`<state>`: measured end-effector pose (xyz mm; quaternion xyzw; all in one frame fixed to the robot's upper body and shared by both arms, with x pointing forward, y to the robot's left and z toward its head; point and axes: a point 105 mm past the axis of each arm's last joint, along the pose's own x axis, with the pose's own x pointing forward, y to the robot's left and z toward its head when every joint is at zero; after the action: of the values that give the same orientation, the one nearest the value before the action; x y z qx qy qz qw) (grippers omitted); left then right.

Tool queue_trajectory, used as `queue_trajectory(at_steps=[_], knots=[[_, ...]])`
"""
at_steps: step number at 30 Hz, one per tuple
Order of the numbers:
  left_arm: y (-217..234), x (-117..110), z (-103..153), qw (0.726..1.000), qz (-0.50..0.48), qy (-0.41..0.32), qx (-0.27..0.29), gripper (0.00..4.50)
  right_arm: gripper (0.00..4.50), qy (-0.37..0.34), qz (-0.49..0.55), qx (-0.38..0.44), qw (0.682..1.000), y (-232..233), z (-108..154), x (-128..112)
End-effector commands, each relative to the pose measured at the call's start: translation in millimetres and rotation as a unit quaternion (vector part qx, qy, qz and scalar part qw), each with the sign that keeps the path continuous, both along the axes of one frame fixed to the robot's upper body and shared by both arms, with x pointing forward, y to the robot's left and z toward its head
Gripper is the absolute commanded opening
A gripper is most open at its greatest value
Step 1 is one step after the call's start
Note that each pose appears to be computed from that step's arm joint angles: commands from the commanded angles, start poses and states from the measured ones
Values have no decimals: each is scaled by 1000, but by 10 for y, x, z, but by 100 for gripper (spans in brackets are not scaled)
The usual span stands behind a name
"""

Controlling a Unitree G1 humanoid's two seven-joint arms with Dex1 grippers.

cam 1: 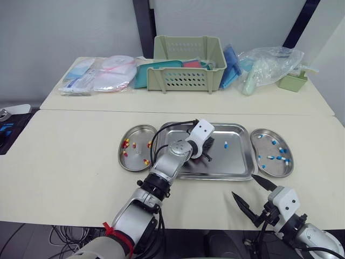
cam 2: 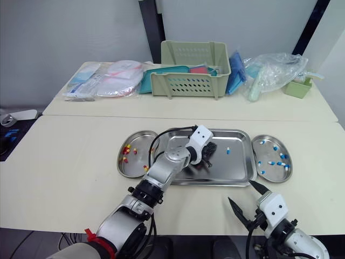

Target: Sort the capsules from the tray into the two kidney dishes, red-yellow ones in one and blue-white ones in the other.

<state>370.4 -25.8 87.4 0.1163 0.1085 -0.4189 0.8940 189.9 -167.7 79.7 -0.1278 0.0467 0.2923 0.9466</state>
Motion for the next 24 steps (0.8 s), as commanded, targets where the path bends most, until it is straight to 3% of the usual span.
queue_trajectory(at_steps=[1,7,13,17,24], knots=[[53,-99,457,997,-37,-54,-31,2,450,-25,16,1,1000,58,135,9],[586,-298,824,997,-38,-51,-40,2,450,-32,47,-10,998,106,171,26],[1481,-313,954,994,98,-51,-15,2,450,-26,123,-10,992,239,235,9],[1997,-392,880,982,185,-33,2,2,450,-15,187,-24,982,309,256,-1],[2290,-594,646,975,221,10,26,2,450,-5,267,-24,963,456,353,68]])
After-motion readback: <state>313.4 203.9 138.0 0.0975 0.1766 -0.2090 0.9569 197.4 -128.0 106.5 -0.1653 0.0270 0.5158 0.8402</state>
